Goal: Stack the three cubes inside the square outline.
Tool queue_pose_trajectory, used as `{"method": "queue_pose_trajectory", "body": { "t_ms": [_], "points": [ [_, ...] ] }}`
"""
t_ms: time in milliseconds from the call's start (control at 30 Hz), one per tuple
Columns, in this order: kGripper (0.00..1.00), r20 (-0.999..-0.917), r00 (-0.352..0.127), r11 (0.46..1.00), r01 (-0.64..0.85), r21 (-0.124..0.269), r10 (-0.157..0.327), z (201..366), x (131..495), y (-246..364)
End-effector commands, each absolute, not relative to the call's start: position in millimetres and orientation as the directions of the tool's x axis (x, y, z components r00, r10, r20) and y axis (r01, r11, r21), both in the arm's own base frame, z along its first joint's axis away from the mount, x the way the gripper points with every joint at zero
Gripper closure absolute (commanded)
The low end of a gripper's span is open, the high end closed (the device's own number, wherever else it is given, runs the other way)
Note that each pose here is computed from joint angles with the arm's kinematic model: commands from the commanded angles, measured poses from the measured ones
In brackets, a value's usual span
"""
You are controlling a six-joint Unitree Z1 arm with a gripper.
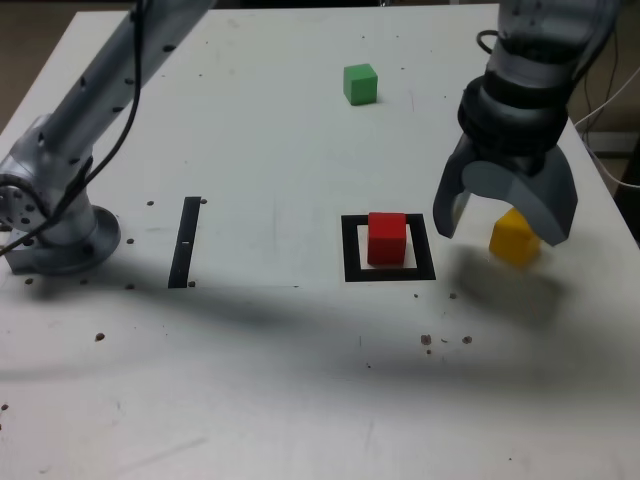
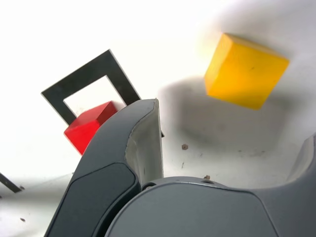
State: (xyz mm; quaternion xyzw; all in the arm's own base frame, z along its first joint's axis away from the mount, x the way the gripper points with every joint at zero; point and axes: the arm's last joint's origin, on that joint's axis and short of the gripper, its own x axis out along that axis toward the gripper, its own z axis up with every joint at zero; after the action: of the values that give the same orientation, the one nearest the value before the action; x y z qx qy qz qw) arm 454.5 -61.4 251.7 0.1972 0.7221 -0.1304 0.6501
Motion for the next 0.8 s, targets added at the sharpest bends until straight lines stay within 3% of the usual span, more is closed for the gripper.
{"method": "queue_pose_trajectory", "body": {
  "t_ms": [0,233,533,767],
  "points": [
    [0.00,-0.9905,-0.075,0.883,0.465,0.067,0.115,249.9,458.0,-59.5],
    [0.00,-0.9893,-0.066,0.850,0.521,0.077,0.130,249.4,461.4,-57.4],
    [0.00,-0.9859,-0.058,0.691,0.720,0.068,0.157,249.0,462.4,-55.5],
    [0.00,-0.9821,-0.057,0.652,0.754,0.076,0.180,246.2,464.7,-54.4]
  ]
}}
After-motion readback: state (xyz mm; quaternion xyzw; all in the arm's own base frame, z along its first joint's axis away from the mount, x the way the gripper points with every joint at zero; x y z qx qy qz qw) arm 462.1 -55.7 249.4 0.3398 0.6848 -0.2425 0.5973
